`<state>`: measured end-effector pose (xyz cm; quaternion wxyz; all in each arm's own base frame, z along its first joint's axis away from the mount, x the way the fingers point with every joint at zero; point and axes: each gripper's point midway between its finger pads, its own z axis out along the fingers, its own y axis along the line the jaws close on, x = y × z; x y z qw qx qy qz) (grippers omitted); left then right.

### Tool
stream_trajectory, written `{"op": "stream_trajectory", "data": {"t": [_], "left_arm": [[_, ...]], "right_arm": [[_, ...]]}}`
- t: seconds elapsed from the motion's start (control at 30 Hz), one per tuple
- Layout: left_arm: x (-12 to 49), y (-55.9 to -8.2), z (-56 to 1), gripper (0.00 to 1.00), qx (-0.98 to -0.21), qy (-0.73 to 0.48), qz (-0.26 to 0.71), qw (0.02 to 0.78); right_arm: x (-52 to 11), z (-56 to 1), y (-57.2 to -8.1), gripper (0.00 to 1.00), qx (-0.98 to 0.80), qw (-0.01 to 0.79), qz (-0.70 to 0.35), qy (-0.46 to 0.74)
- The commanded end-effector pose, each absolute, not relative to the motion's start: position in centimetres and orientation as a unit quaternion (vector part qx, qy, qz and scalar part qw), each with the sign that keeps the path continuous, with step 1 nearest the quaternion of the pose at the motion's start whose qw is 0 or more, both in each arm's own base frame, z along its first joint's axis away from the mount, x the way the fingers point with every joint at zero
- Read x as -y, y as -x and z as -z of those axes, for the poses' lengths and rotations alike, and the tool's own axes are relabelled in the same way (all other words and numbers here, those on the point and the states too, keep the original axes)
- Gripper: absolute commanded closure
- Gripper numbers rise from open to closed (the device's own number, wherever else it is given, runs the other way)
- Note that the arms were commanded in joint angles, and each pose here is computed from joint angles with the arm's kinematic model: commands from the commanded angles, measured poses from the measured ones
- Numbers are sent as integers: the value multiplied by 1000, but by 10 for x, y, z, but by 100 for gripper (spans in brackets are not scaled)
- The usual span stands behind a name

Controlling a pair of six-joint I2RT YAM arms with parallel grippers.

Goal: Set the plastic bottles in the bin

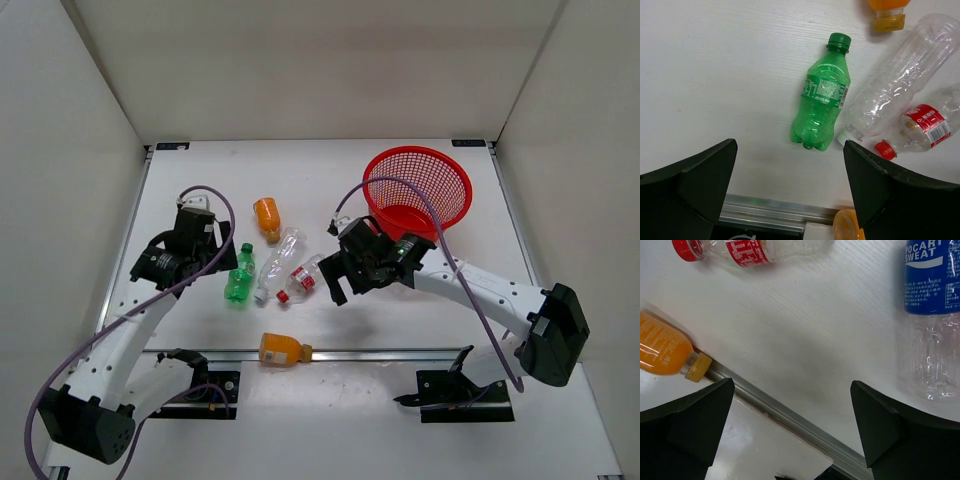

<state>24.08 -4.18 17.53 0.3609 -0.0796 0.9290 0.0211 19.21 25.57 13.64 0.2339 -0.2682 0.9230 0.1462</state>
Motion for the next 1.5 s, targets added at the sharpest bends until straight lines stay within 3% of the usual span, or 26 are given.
{"op": "stream_trajectory", "data": {"t": [0.0, 0.27, 0.47, 0.7, 1.1, 1.2, 1.33, 1.4, 1.47], "left_arm": [[39, -240, -191, 2, -917, 102, -7, 385], [49, -233, -189, 1, -923, 93, 14, 374], [79, -214, -188, 1, -924, 27, 81, 372], [112, -182, -159, 1, -941, -79, 121, 307], [108, -172, -156, 2, -944, -88, 131, 290], [107, -171, -152, 2, -947, -89, 123, 283], [109, -174, -155, 2, -945, -84, 128, 290], [108, -174, -157, 1, -945, -78, 129, 290], [108, -175, -158, 2, -944, -81, 130, 292]], "right_arm": [[-262, -149, -198, 1, -903, 276, -155, 291], [-244, -154, -207, 1, -870, 328, -162, 330], [-200, -127, -231, 1, -887, 323, -69, 322], [-178, -110, -265, 1, -889, 333, 3, 316], [-179, -66, -288, 0, -884, 331, -11, 329], [-176, -52, -286, 5, -890, 318, -9, 327], [-180, -41, -282, 21, -895, 304, -23, 325], [-188, -44, -280, 41, -893, 306, -35, 328], [-198, -59, -284, 53, -888, 324, -34, 326]]}}
